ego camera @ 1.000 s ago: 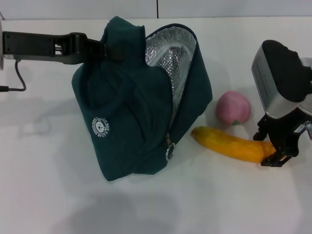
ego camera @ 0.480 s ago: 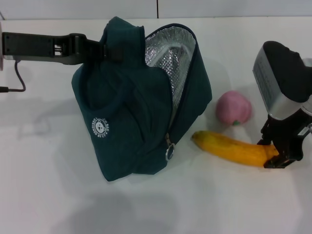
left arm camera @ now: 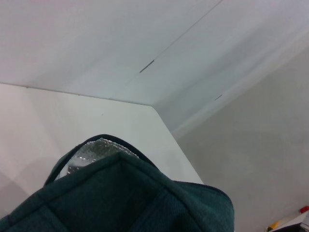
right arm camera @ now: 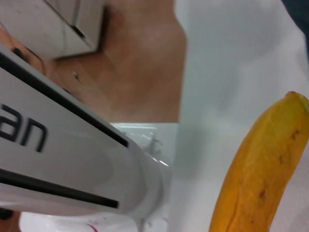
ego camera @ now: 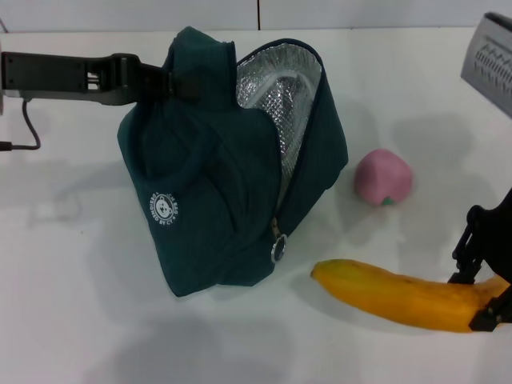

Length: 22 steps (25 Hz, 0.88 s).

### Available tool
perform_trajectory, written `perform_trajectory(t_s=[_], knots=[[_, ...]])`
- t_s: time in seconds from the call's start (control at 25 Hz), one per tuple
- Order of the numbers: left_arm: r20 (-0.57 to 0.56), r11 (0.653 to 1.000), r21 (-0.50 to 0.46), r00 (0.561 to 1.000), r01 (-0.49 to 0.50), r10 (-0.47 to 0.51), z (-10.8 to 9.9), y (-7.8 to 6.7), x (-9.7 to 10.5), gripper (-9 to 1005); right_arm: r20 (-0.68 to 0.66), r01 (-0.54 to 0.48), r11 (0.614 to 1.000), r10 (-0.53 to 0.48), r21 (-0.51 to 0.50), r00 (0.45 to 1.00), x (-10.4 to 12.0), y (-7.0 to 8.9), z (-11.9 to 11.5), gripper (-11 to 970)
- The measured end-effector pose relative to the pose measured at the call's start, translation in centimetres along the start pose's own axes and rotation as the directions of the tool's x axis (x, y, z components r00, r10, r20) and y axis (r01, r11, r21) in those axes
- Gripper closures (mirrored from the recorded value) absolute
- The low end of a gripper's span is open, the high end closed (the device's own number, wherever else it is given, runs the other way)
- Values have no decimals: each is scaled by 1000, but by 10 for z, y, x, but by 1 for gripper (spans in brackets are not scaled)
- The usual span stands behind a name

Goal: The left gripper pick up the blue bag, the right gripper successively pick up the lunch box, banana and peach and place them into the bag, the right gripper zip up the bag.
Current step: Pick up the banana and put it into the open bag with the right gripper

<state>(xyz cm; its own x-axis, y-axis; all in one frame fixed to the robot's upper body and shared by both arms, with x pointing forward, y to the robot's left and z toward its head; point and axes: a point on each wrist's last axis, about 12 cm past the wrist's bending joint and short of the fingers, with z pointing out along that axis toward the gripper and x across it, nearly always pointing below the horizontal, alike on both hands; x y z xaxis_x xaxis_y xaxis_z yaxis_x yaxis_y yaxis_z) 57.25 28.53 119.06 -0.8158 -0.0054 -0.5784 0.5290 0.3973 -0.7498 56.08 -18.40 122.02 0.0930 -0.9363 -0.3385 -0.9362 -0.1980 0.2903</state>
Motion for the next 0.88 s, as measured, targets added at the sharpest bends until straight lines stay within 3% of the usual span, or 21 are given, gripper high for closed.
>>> perform_trajectory(t_s=[0.28, 0.48, 0.68, 0.76, 0.88], knots=[[3, 1000, -1, 1000, 1, -1, 0, 0, 0, 935, 64, 37, 999, -35, -33, 997, -6, 3, 2, 521], [4, 1000, -2, 1000, 3, -3, 0, 1, 0, 934, 205, 121, 992, -111, -34, 972, -19, 7, -3, 521], [4, 1000, -2, 1000, 4, -4, 0, 1, 1, 934, 410, 153, 988, -150, 25, 899, -22, 10, -23, 521], [3, 1000, 0, 1000, 6, -6, 0, 1, 1, 934, 481, 136, 989, -143, 50, 865, -18, 9, -30, 521], [0, 1000, 7, 1000, 15, -15, 2, 2, 1, 933, 635, 53, 996, -86, 71, 768, -7, 3, -41, 521]])
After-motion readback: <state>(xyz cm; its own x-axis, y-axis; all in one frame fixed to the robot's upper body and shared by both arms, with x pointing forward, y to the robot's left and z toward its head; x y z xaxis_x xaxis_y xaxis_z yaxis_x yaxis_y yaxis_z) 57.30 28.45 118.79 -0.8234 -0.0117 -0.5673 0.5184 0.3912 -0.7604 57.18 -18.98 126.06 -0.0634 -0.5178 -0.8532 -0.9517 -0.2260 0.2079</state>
